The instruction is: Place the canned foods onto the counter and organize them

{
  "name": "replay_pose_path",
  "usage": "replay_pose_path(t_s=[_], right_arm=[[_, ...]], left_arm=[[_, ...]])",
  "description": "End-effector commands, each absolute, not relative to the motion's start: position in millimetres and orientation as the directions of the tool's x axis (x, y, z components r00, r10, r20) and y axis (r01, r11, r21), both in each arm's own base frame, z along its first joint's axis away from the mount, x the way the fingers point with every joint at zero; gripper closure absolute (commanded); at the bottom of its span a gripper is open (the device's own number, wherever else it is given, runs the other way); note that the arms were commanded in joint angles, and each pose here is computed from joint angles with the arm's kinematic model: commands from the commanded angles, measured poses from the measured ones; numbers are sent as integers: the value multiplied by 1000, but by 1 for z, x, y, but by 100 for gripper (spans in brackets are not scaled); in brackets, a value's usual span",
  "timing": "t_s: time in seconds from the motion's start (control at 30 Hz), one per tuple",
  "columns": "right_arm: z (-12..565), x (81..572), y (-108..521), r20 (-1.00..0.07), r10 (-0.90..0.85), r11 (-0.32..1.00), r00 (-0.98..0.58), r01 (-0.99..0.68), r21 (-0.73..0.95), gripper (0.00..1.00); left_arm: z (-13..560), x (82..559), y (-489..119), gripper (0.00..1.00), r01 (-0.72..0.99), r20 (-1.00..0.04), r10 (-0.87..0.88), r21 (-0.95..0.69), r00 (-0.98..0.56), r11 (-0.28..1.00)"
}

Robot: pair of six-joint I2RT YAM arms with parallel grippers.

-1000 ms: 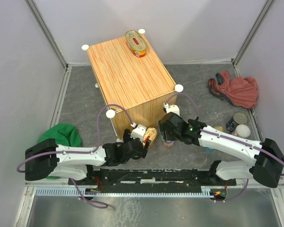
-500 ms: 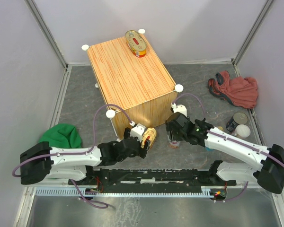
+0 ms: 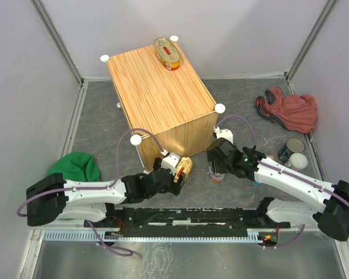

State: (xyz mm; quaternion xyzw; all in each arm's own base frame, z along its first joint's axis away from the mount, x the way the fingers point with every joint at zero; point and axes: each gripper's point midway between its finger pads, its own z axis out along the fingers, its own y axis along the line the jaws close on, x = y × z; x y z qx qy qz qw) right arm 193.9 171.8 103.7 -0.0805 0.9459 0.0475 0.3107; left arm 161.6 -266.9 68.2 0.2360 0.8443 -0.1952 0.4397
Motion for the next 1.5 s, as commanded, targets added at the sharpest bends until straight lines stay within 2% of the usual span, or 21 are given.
replay_pose_path(t_s=[0.0,0.47,0.67,0.87,1.47], right_arm=[[120,205,173,-654,-84,984,-752,-164,63,48],[121,204,169,-650,-102,984,-753,-171,43,48],[116,203,165,-639,-101,986,-762,-163,38,48],[112,203,162,-633,-95,988,-768,-151,34,46],[114,205,144,-641,-68,995,-765,-101,15,26]], left_arm=[[70,166,-279,6,553,-836,179,-168,-519,816],[52,177,-288,7,514,-829,193,-129,-525,848],[49,182,-297,11,510,-839,173,-138,-516,849],[47,180,-306,27,523,-842,164,-157,-514,838],[100,156,-343,85,594,-892,147,-154,-427,789]])
